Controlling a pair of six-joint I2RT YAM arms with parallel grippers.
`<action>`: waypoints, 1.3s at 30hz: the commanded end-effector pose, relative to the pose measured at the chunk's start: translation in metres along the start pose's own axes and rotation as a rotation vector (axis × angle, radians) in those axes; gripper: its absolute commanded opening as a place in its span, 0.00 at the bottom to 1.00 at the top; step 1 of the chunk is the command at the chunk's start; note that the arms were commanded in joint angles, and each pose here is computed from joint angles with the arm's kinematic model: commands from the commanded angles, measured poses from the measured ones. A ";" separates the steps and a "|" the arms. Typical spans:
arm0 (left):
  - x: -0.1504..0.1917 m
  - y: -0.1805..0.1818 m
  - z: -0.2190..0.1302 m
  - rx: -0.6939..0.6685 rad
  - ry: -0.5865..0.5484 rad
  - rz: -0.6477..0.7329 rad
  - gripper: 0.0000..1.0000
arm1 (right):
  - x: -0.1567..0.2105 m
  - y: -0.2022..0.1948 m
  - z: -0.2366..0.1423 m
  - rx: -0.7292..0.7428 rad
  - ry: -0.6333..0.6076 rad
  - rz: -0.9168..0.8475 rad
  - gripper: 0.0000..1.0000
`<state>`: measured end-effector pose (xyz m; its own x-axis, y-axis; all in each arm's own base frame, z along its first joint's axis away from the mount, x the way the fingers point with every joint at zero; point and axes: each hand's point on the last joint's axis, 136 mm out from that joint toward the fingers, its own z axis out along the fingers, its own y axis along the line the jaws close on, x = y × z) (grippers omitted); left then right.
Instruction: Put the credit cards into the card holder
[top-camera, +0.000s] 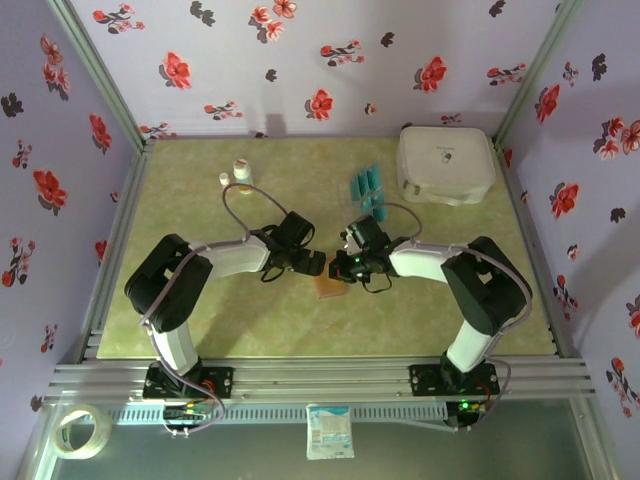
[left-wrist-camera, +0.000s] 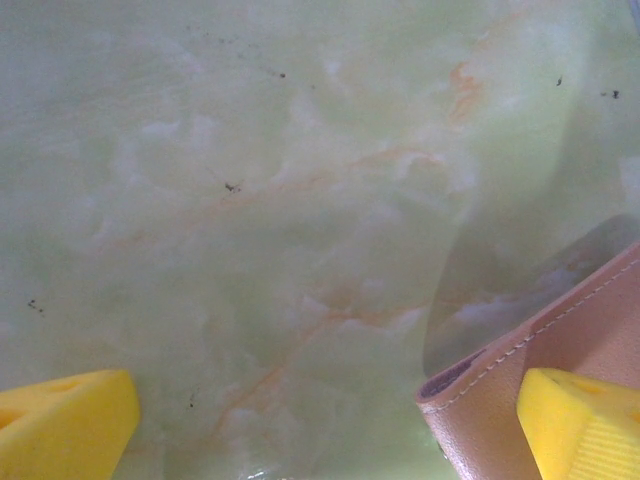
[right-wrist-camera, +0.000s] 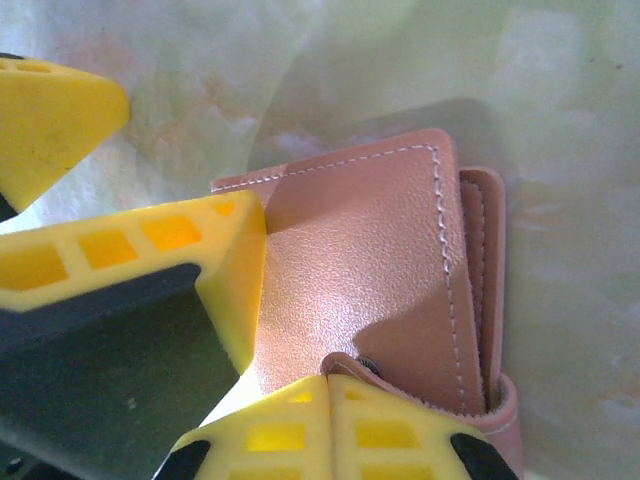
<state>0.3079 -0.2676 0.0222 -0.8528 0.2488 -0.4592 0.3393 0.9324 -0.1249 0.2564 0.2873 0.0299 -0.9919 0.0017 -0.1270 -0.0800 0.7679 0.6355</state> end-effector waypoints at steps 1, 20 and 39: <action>0.033 0.011 0.020 -0.026 0.093 0.003 1.00 | 0.027 -0.074 0.008 0.265 0.095 0.135 0.00; 0.031 0.012 0.016 -0.026 0.089 0.012 1.00 | 0.004 -0.048 -0.004 0.162 0.111 0.136 0.00; 0.032 0.016 0.015 -0.066 0.122 0.017 1.00 | -0.021 0.002 -0.028 0.008 0.021 0.050 0.00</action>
<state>0.3075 -0.2672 0.0232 -0.8592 0.2557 -0.4432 0.3381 0.9338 -0.1167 0.2748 0.2726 0.0622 -0.9955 0.0389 -0.0869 -0.0259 0.7674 0.6406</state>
